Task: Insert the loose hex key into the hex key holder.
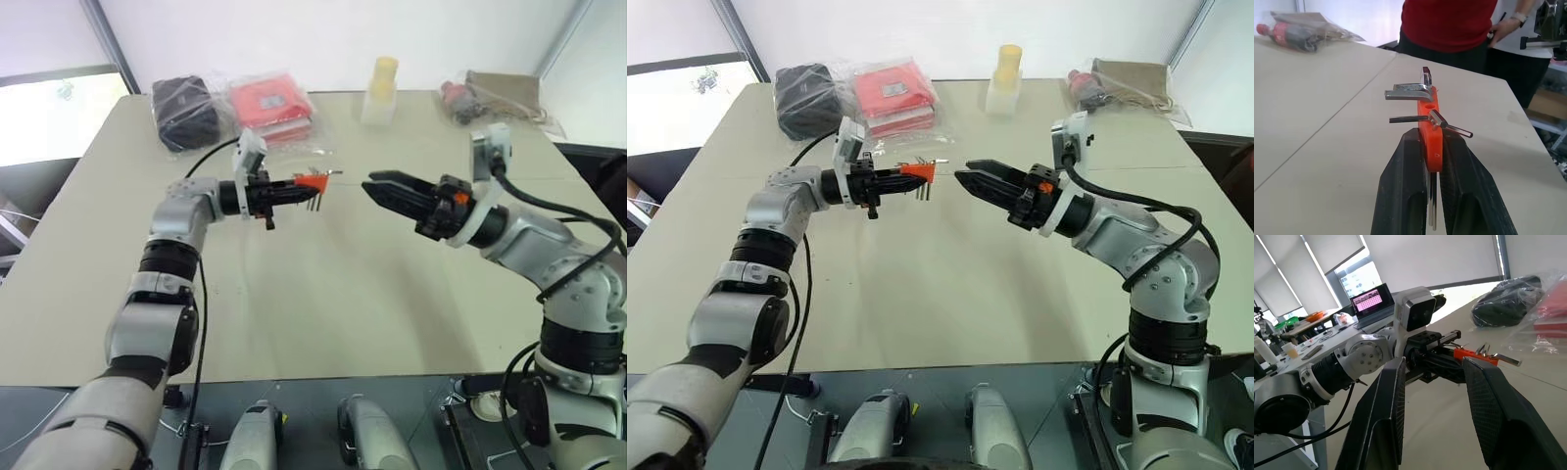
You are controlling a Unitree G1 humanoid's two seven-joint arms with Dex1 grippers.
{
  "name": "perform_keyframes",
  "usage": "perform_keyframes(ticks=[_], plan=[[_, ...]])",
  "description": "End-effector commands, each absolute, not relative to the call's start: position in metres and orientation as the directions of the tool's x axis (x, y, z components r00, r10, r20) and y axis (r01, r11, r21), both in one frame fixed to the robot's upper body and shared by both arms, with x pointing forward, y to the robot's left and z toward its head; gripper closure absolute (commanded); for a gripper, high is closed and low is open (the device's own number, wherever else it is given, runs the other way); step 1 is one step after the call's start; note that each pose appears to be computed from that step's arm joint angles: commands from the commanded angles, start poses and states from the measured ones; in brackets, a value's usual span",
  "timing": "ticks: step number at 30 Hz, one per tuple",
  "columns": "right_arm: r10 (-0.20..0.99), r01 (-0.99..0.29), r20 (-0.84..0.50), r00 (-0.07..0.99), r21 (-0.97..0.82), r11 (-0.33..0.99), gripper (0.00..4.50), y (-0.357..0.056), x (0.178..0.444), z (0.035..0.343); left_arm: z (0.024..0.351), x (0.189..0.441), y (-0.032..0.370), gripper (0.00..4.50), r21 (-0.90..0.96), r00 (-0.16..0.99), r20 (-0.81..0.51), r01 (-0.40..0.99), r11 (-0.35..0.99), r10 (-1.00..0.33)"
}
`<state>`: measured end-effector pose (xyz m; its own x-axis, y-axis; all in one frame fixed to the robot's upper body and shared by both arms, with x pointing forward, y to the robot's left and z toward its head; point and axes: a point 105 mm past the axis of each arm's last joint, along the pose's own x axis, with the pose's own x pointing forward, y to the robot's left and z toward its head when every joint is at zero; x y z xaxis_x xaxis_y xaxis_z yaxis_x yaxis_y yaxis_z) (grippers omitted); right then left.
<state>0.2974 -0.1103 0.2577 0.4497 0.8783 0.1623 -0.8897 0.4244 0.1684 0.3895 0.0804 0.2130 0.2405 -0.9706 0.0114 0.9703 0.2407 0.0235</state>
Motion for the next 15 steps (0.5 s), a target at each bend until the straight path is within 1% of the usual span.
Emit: perform_keyframes(ticks=[1,3,4,7,9,11,14,15], plan=[[0.908,-0.912,0.096,0.408,0.099,0.399,2.64,-0.107,0.284,0.249,0.225,0.388,0.087,4.5,0.036,0.265,0.06,0.963,0.268,-0.962],[0.916,-0.914,-0.004,0.401,0.062,0.4,2.64,-0.107,0.278,0.228,0.21,0.383,0.093,4.5,-0.076,0.291,0.066,0.955,0.286,-0.955],[0.915,-0.914,-0.024,0.402,0.054,0.403,2.64,-0.107,0.277,0.223,0.205,0.381,0.095,4.5,-0.118,0.296,0.066,0.951,0.287,-0.953],[0.915,-0.914,-0.038,0.401,0.055,0.403,2.64,-0.108,0.277,0.216,0.187,0.37,0.096,4.5,-0.334,0.323,0.082,0.9,0.279,-0.943],[0.913,-0.912,-0.045,0.405,0.052,0.407,2.64,-0.109,0.277,0.214,0.167,0.359,0.098,4.5,-0.451,0.328,0.032,0.848,0.279,-0.944],[0.91,-0.909,-0.05,0.411,0.049,0.414,2.64,-0.109,0.278,0.211,0.145,0.348,0.103,4.5,-0.506,0.332,-0.054,0.804,0.312,-0.942],[0.909,-0.908,-0.048,0.414,0.05,0.417,2.64,-0.109,0.279,0.21,0.13,0.342,0.109,4.5,-0.576,0.341,-0.128,0.738,0.35,-0.931],[0.909,-0.907,-0.047,0.415,0.051,0.417,2.58,-0.109,0.279,0.21,0.127,0.342,0.111,3.59,-0.591,0.344,-0.15,0.721,0.363,-0.927]])
